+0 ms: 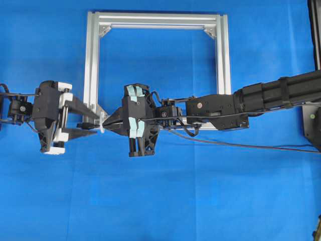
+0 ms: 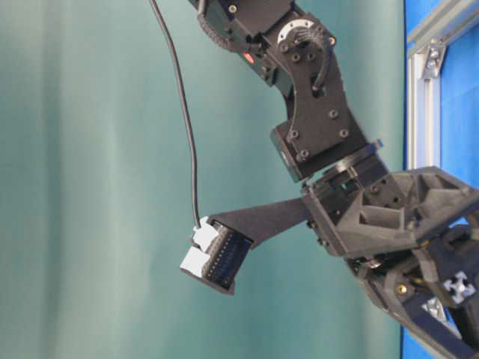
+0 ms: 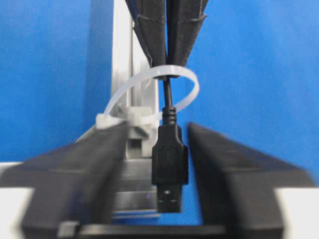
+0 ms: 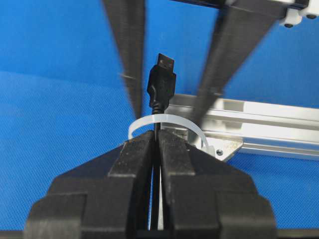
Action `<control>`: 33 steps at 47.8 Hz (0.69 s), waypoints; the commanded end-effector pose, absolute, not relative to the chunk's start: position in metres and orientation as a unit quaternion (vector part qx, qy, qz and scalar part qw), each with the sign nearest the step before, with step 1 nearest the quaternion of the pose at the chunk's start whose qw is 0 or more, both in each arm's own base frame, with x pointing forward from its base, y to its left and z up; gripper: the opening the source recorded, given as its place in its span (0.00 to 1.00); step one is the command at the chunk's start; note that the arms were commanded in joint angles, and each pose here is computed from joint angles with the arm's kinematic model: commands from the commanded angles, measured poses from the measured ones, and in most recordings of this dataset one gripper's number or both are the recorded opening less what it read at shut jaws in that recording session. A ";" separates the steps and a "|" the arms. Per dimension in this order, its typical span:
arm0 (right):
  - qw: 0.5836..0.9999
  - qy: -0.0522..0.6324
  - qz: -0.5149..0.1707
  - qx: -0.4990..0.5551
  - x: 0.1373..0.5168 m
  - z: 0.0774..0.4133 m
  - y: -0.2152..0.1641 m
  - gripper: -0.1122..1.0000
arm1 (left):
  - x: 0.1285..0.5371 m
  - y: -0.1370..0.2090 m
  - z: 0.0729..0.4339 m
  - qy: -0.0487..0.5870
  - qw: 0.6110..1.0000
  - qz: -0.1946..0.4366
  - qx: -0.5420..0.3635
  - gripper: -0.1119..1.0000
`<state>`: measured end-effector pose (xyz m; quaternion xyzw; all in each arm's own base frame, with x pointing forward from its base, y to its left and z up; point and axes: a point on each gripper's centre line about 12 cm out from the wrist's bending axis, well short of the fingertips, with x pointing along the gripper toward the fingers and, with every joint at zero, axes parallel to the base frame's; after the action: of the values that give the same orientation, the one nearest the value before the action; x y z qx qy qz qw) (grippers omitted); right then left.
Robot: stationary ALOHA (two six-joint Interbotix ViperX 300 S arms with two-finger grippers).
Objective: Insert the wire through the string loop located on the left side.
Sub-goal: 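Close the left gripper on the USB plug beyond the loop, then open the right gripper and pull the cable leftward with the left gripper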
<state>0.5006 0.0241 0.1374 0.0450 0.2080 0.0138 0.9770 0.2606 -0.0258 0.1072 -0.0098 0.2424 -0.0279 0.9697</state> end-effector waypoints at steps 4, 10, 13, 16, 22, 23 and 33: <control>0.981 0.188 0.016 0.043 0.504 0.154 0.024 0.13 | 0.265 -0.026 0.114 0.228 0.973 -0.028 -0.010 0.22; 0.981 0.190 0.016 0.043 0.504 0.152 0.024 0.13 | 0.265 -0.026 0.113 0.229 0.973 -0.028 -0.010 0.23; 0.981 0.189 0.017 0.041 0.504 0.153 0.025 0.13 | 0.265 -0.026 0.113 0.229 0.973 -0.028 -0.010 0.23; 0.980 0.192 0.019 0.037 0.504 0.153 0.025 0.13 | 0.265 -0.026 0.113 0.230 0.973 -0.028 -0.010 0.23; 0.980 0.195 0.019 0.036 0.503 0.152 0.025 0.13 | 0.265 -0.026 0.113 0.232 0.972 -0.028 -0.009 0.23; 0.980 0.196 0.019 0.036 0.503 0.152 0.025 0.13 | 0.265 -0.026 0.113 0.231 0.972 -0.028 -0.010 0.23; 0.980 0.197 0.019 0.037 0.503 0.152 0.025 0.13 | 0.265 -0.026 0.113 0.232 0.972 -0.028 -0.010 0.23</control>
<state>0.4999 0.0231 0.1357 0.0361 0.2155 0.0163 0.9757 0.2614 -0.0259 0.1074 -0.0098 0.2431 -0.0280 0.9695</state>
